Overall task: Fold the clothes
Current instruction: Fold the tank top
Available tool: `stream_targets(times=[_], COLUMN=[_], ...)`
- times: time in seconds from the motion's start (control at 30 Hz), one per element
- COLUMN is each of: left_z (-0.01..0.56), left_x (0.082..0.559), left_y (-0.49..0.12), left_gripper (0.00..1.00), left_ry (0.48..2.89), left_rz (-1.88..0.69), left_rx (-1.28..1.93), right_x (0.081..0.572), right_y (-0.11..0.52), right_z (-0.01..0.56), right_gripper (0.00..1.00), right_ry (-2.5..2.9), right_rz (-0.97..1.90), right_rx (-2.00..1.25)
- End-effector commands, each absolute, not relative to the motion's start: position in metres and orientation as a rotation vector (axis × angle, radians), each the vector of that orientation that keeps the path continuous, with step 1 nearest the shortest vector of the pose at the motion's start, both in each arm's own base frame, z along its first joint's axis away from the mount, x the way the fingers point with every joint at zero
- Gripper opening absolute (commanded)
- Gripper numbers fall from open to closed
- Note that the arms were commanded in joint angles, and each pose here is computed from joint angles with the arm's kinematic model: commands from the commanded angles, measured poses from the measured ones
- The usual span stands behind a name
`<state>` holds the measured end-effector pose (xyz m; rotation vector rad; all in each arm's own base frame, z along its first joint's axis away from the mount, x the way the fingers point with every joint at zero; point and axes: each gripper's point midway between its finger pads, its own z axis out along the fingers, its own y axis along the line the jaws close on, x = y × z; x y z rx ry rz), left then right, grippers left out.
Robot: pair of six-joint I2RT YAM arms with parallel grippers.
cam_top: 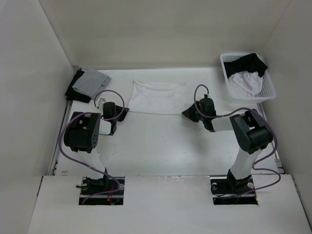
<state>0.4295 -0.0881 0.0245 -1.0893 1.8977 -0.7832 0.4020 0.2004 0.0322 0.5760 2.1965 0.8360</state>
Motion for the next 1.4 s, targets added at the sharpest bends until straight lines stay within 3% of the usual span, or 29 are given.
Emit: stream_targets(times=[0.0,0.23,0.4,0.53,0.73,0.97,1.13,1.37], left_z=[0.008,0.015,0.061,0.135,0.238,0.287,0.250,0.193], left_x=[0.420,0.420,0.412,0.380,0.298,0.242,0.265,0.345], left_y=[-0.085,-0.086,-0.097,-0.107,-0.096,-0.086,-0.087,-0.084], left_gripper=[0.05,0.02,0.00,0.00,0.00,0.02,0.02,0.03], left_ry=[1.935,1.922,1.850,1.748,1.616,1.566,1.645,1.728], left_rz=[-0.734,-0.748,-0.863,-0.963,-0.984,-0.959,-0.904,-0.800], left_rx=[-1.123,-1.115,-1.058,-0.937,-0.781,-0.726,-0.769,-0.851], right_x=[0.420,0.431,0.416,0.376,0.279,0.215,0.237,0.331], right_y=[0.206,0.203,0.204,0.194,0.185,0.182,0.203,0.215], right_z=[0.042,0.048,0.100,0.151,0.231,0.283,0.257,0.204], right_gripper=[0.25,0.05,0.02,0.02,0.03,0.04,0.05,0.06], right_ry=[2.129,2.079,1.963,1.904,1.823,1.788,1.861,1.961], right_rz=[0.850,0.839,0.906,0.911,0.886,0.918,0.897,0.903], right_rx=[0.603,0.625,0.548,0.464,0.272,0.169,0.129,0.207])
